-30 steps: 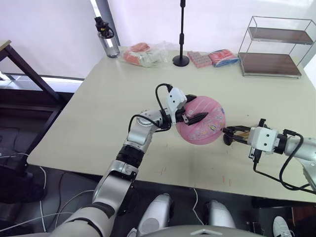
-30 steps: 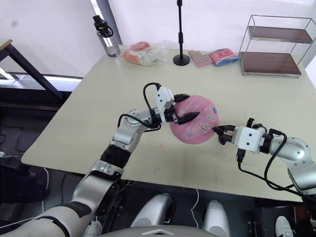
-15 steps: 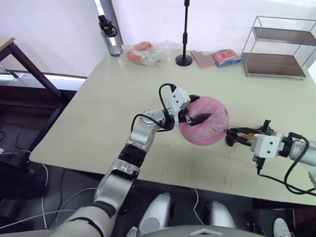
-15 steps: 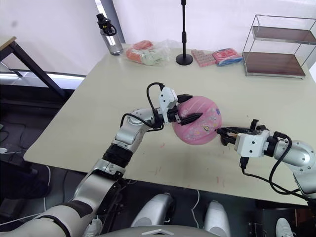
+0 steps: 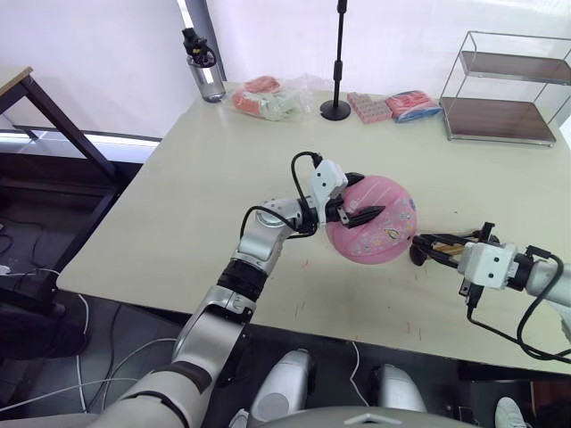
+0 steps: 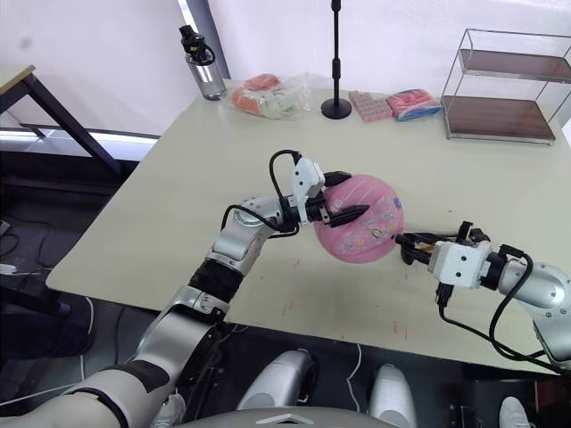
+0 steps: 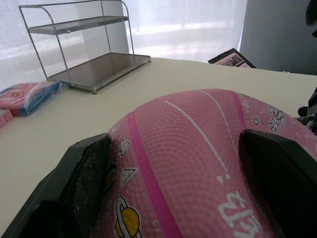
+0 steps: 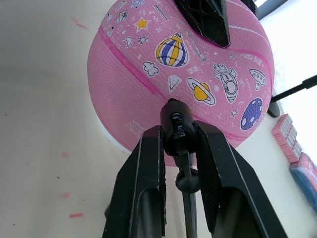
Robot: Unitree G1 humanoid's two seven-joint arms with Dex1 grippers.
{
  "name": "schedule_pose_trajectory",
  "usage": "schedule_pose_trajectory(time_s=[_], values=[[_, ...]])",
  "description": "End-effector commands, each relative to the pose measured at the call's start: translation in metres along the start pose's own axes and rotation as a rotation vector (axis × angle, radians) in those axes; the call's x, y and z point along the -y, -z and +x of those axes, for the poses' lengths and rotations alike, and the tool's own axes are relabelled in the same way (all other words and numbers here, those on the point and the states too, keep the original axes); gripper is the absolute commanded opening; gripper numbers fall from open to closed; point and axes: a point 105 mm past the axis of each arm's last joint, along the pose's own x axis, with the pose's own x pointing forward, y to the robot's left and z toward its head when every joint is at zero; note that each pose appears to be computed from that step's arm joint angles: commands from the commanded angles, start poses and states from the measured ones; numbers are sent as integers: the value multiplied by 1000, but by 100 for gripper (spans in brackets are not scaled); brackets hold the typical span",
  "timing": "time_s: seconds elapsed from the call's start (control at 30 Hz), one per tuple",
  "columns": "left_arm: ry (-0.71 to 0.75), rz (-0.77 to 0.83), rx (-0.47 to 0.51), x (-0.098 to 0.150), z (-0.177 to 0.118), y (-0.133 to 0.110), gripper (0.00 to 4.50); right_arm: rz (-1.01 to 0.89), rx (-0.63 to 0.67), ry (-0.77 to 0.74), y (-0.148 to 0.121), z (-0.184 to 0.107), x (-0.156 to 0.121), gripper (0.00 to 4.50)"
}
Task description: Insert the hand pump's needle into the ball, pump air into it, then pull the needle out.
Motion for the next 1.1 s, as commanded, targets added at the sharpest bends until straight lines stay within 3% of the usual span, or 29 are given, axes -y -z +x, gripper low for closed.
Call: schedule_pose_trajectory(time_s=[0.03, 0.7, 1.1], values=[[-178, -264, -451, -3, -69, 135, 450, -32, -58, 171, 0, -39, 46, 33], [-177, -262, -449, -2, -68, 134, 450, -17, -83, 168, 7, -49, 44, 33], [-194, -273, -464, -4, -68, 137, 450, -148, -94, 162, 5, -47, 42, 33]])
